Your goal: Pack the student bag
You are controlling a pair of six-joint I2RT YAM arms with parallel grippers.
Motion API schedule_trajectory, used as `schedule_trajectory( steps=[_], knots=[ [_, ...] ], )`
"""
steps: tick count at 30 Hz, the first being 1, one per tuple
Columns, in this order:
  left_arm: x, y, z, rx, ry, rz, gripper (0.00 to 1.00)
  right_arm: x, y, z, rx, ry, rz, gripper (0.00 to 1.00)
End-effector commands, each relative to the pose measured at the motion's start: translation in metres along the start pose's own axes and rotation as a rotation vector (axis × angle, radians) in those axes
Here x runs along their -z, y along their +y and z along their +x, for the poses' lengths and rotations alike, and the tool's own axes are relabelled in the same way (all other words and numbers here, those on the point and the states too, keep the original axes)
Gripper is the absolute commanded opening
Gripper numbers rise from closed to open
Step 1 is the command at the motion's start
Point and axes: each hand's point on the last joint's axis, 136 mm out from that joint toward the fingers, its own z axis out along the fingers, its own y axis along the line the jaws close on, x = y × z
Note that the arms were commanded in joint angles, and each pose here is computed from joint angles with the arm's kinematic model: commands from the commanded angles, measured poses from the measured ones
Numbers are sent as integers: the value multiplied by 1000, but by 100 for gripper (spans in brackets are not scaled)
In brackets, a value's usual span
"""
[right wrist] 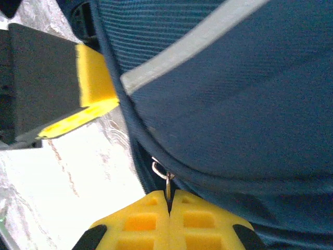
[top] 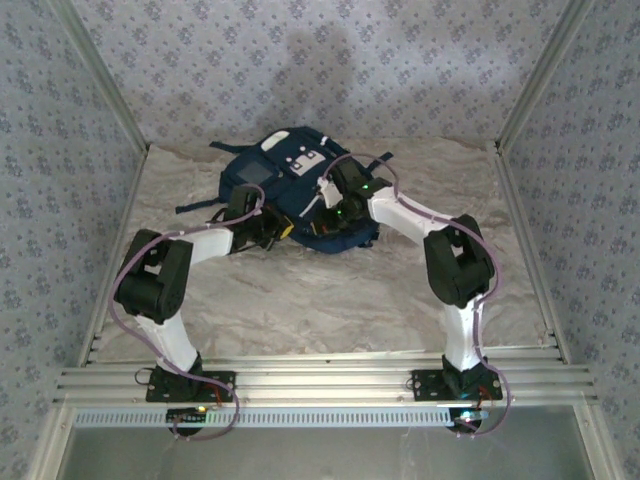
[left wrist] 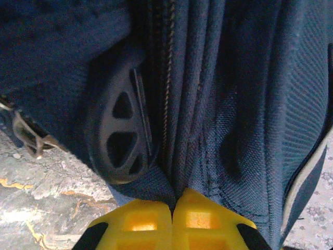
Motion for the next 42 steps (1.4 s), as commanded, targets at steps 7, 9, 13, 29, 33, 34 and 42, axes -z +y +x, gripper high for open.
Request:
schedule_trajectory(
  steps=[7, 9, 13, 29, 33, 34, 42],
  knots=[
    [21, -7, -15, -51, -53, 2, 0, 44, -48, -4, 130, 4, 188, 0],
    [24, -6, -13, -62, -42, -6, 0, 48, -60, -9, 146, 0, 221, 0],
    [32, -5, -10, -82, -24, -24, 0, 52, -85, -19, 159, -3, 278, 0],
    [71, 26, -26, -153, -7, -135, 0, 44, -140, -43, 144, -6, 343, 0],
    [81, 37, -45, -147, -34, -155, 0, 48, -129, -32, 149, -5, 325, 0],
    [82, 38, -50, -141, -42, -156, 0, 49, -120, -27, 150, -7, 305, 0],
    [93, 43, -76, -164, -73, -213, 5, 50, -36, 15, 173, -5, 140, 0]
  ],
)
